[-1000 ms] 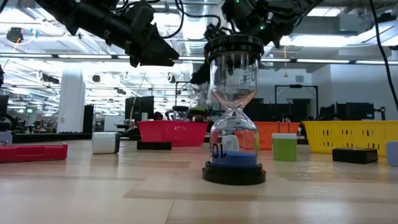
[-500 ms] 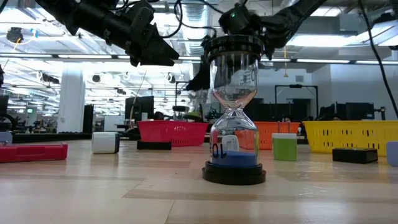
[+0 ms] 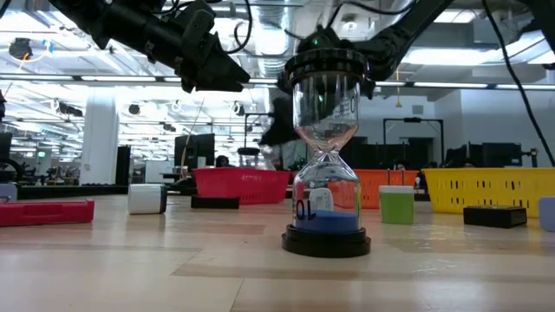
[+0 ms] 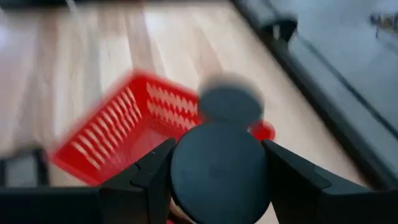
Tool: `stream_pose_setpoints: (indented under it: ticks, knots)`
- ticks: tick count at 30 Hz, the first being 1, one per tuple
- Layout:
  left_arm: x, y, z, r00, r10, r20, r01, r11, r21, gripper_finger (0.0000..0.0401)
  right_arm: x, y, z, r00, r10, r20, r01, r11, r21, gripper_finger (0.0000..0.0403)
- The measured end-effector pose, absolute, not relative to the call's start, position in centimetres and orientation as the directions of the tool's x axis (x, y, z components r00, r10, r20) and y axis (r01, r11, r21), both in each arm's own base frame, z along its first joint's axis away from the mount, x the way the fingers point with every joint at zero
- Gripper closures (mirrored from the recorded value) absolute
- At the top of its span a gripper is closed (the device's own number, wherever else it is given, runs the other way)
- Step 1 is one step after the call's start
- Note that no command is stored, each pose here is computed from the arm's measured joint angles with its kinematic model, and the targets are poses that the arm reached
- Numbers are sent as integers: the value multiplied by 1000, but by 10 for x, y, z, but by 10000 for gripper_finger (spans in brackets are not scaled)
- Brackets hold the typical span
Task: Pick & Place Office items
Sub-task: Put the green hourglass into the red bin
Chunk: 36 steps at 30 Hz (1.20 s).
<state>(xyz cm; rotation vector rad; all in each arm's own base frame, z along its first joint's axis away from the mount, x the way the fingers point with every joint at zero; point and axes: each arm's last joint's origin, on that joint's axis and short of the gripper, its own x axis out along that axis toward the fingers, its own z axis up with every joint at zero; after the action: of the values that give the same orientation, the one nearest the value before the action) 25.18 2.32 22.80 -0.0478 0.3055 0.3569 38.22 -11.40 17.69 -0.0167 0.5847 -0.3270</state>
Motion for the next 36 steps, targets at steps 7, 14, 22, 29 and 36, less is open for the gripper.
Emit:
stream_pose_setpoints:
  ticks: [7,14,22,29,36]
  knots:
    - [252,23,228,892,336,-302,-350,937,7,187,389,-112,163,784,-299,-545,277,953,-124,164]
    - [252,23,228,892,335,-302,-350,937,7,187,390,-113,153,767,-296,-570,287,952,-108,184]
    - [252,23,228,892,336,-302,-350,937,7,187,390,-113,152,766,-296,-571,281,953,-116,156]
    - [252,23,228,892,336,-302,-350,937,7,187,387,-112,157,762,-293,-577,268,954,-132,138]
    - [252,23,228,892,336,-302,-351,937,7,187,379,-109,182,770,-295,-566,265,954,-137,137]
